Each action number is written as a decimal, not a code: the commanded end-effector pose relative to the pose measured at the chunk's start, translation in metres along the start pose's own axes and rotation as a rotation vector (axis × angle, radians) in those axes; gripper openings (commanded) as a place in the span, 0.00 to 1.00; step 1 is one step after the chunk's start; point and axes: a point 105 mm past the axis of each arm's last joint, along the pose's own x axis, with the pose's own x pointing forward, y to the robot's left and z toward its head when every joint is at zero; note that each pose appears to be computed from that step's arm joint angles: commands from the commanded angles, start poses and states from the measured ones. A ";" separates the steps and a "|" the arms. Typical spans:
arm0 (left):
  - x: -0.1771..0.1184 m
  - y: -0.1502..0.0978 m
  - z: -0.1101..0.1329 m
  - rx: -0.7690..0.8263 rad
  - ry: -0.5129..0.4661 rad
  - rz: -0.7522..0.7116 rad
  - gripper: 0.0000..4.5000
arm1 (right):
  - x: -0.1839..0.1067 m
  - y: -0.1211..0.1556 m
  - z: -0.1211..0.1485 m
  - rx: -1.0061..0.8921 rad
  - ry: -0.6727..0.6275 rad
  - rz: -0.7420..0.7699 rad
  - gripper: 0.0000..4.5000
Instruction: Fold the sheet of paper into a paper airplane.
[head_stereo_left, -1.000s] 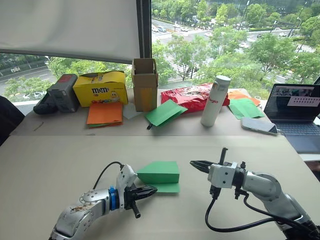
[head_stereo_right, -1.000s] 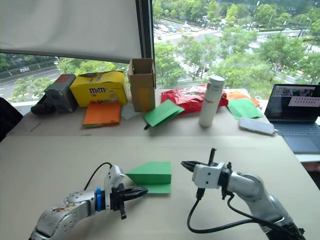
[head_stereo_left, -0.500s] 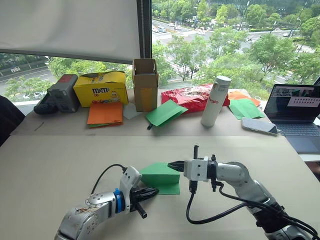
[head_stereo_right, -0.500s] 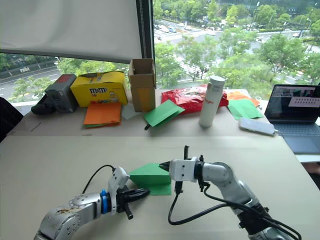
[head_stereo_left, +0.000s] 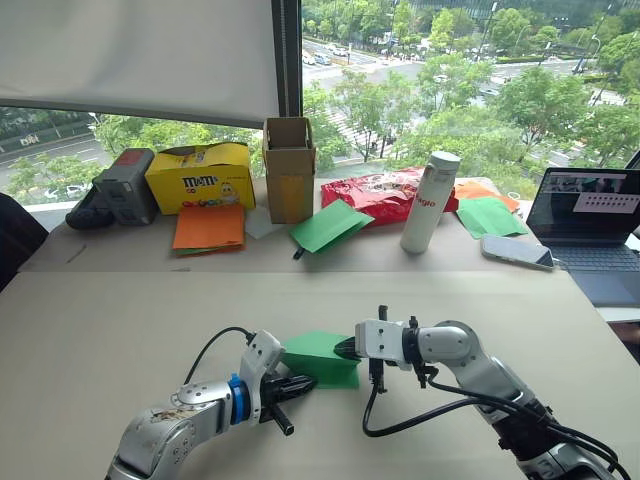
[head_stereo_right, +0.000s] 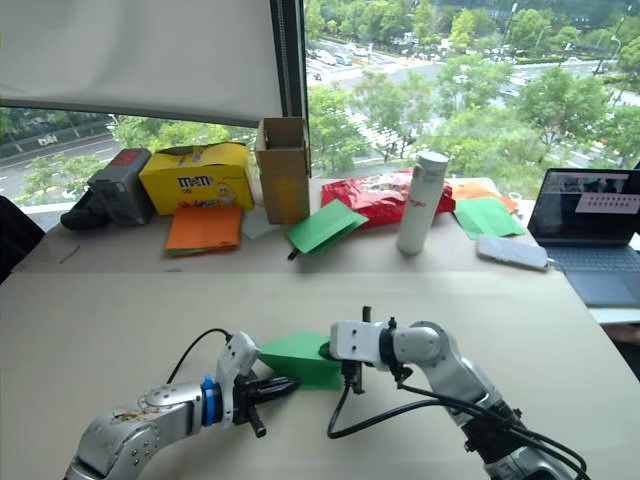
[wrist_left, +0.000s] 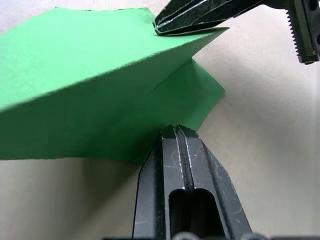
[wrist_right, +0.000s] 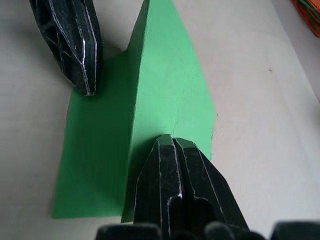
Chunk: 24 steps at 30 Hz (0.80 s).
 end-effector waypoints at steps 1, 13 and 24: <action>0.004 -0.006 -0.013 -0.041 0.057 -0.021 0.00 | -0.006 0.003 0.011 0.021 -0.039 0.009 0.01; -0.036 -0.024 0.001 -0.036 0.102 -0.166 0.00 | 0.002 0.024 -0.010 0.087 0.002 0.027 0.01; -0.088 0.001 0.082 -0.009 -0.209 -0.243 0.00 | 0.003 0.037 -0.028 0.036 0.069 0.036 0.01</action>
